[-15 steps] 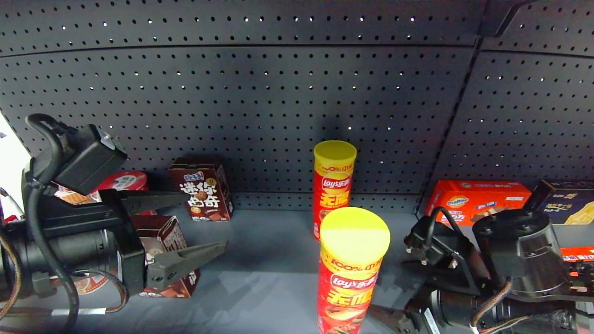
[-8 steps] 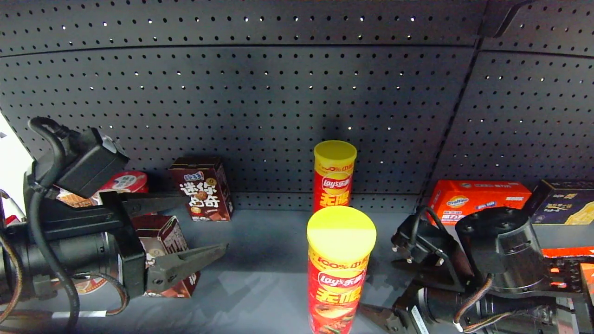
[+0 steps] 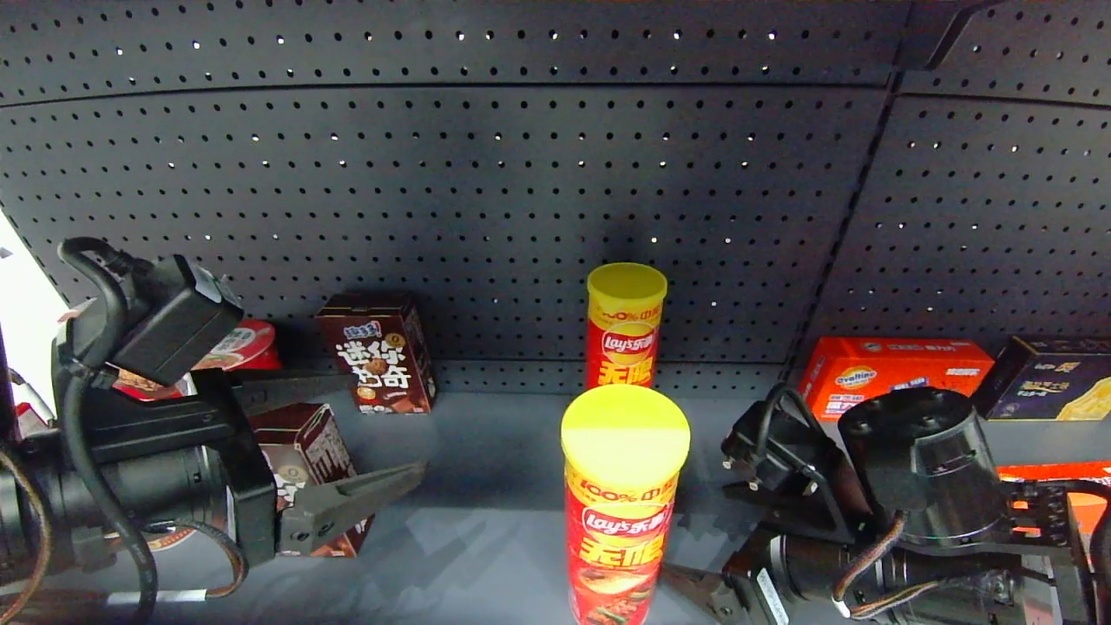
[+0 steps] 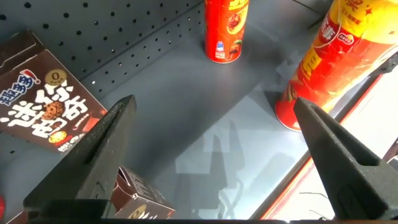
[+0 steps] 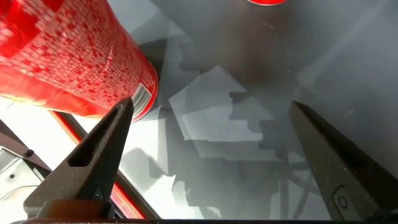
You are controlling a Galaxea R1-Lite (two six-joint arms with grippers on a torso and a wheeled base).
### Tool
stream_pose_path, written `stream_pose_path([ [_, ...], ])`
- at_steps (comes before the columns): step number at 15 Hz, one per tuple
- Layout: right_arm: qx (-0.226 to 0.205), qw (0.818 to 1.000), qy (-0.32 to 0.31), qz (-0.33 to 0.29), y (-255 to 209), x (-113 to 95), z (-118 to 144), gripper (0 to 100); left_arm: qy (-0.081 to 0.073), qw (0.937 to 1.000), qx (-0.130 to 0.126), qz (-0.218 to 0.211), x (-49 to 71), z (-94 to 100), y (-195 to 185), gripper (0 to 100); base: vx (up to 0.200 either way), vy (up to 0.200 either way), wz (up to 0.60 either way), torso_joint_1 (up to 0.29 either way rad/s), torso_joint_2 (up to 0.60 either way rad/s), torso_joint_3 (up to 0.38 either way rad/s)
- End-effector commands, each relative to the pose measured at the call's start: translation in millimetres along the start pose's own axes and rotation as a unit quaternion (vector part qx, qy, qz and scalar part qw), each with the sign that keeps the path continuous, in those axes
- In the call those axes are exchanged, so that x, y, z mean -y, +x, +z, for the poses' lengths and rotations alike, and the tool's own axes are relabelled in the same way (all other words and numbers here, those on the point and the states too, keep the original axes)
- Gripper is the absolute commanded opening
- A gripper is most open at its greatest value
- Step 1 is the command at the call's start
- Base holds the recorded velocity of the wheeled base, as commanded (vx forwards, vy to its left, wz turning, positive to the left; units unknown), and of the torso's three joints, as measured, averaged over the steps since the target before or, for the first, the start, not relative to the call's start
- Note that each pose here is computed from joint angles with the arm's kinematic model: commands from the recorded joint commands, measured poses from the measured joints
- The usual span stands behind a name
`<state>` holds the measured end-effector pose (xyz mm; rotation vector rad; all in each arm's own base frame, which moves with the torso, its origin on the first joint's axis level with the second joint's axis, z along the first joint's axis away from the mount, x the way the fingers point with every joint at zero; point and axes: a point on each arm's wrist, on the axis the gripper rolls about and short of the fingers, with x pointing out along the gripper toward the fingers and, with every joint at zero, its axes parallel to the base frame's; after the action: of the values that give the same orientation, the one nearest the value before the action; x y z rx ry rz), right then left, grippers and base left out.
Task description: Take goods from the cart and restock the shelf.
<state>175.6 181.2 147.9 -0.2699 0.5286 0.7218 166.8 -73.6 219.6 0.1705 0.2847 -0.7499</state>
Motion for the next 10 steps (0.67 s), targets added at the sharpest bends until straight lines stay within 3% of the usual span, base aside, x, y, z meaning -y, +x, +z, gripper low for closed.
stream_pose_path([
  [1,0.017,1.0,0.004,-0.006,-6,3,6,100,0.0,1.0,0.001,0.0,0.2,0.1,0,100,0.0,0.0,0.0,0.0,0.0,0.0],
  [5,0.066,0.995,0.036,-0.06,-3,36,40,100,-0.001,1.0,0.001,0.0,0.6,-0.3,-1,100,0.0,0.0,0.0,0.0,0.0,0.0],
  [10,0.076,0.989,0.062,-0.112,21,73,59,100,0.001,1.0,0.009,0.003,0.4,3.4,-3,100,0.0,0.0,0.0,0.0,0.0,0.0],
])
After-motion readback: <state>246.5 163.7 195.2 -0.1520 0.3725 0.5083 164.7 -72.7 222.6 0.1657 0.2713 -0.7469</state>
